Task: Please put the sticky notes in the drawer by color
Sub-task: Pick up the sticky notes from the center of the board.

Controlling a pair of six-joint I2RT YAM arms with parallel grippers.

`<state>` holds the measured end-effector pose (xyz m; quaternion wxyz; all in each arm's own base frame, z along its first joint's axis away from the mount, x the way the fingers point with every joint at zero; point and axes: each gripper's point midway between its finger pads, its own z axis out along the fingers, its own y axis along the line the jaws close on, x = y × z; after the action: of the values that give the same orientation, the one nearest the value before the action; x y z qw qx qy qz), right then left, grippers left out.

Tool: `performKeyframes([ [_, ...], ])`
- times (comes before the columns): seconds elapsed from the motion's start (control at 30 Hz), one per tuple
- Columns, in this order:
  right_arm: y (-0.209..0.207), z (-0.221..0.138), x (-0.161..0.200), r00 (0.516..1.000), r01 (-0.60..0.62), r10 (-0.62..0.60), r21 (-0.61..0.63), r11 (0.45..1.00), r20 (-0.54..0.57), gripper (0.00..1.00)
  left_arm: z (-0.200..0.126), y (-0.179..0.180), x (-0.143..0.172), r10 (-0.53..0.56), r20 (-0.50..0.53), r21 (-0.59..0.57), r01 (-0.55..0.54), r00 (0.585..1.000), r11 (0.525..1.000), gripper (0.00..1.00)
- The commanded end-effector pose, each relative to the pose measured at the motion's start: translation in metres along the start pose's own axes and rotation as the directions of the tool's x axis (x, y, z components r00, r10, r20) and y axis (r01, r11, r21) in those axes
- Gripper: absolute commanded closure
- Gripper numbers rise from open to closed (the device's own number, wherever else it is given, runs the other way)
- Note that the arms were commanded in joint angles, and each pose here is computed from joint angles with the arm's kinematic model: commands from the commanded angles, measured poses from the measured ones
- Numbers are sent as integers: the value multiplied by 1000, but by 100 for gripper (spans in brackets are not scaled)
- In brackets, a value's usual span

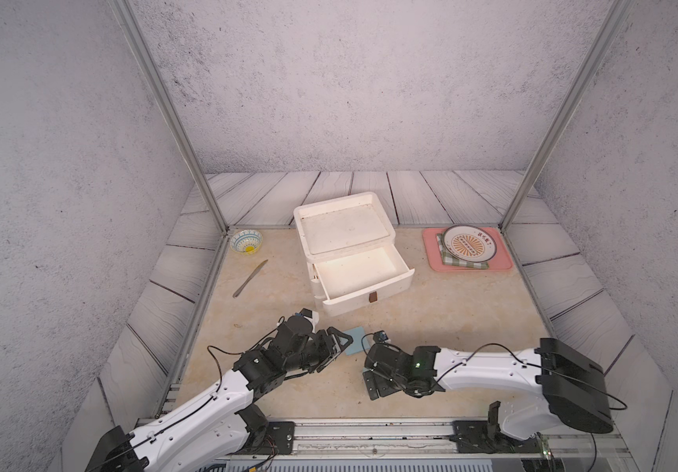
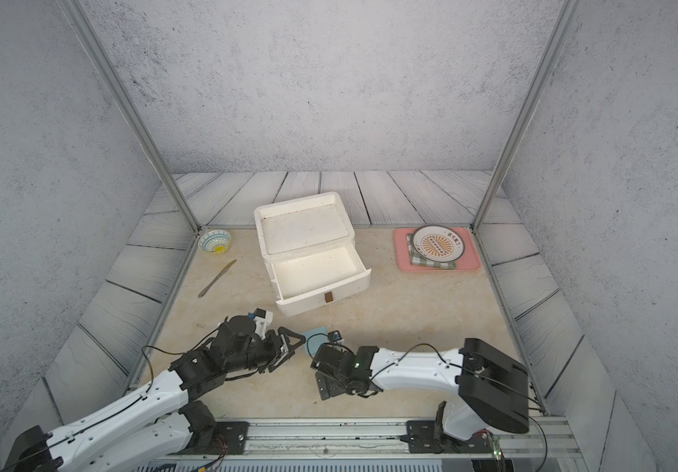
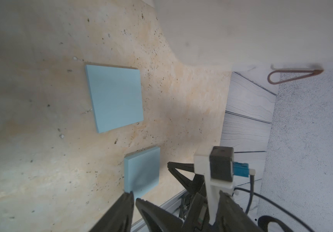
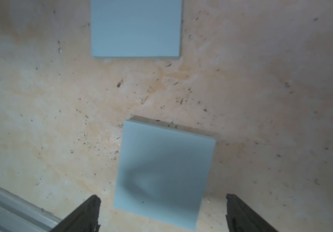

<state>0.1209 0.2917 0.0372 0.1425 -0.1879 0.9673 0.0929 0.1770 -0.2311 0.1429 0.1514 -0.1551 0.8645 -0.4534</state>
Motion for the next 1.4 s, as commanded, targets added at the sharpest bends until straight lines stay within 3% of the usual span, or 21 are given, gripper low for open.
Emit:
performKeyframes([
  [0.0,-3,3,6,999,16,-11,127,992,-40,1,-14,-2,-8,39,61,-1,-39,997,999,30],
  [0.3,-29,-7,14,999,-30,36,241,970,-21,1,-27,6,-15,26,119,10,-27,993,1000,30],
  [0.67,3,12,10,998,-19,26,141,990,-50,1,-23,4,-12,34,88,4,-34,996,999,30],
  [0.8,-3,10,9,999,-29,34,151,988,-30,1,-24,7,-14,36,104,-4,-35,994,999,30],
  [1.07,-17,29,22,990,-91,102,105,990,-100,1,-20,5,-15,41,94,-9,-40,995,999,30],
  [1.37,-13,23,15,993,-39,53,123,992,-109,23,-22,6,-16,47,101,-12,-46,994,999,29],
])
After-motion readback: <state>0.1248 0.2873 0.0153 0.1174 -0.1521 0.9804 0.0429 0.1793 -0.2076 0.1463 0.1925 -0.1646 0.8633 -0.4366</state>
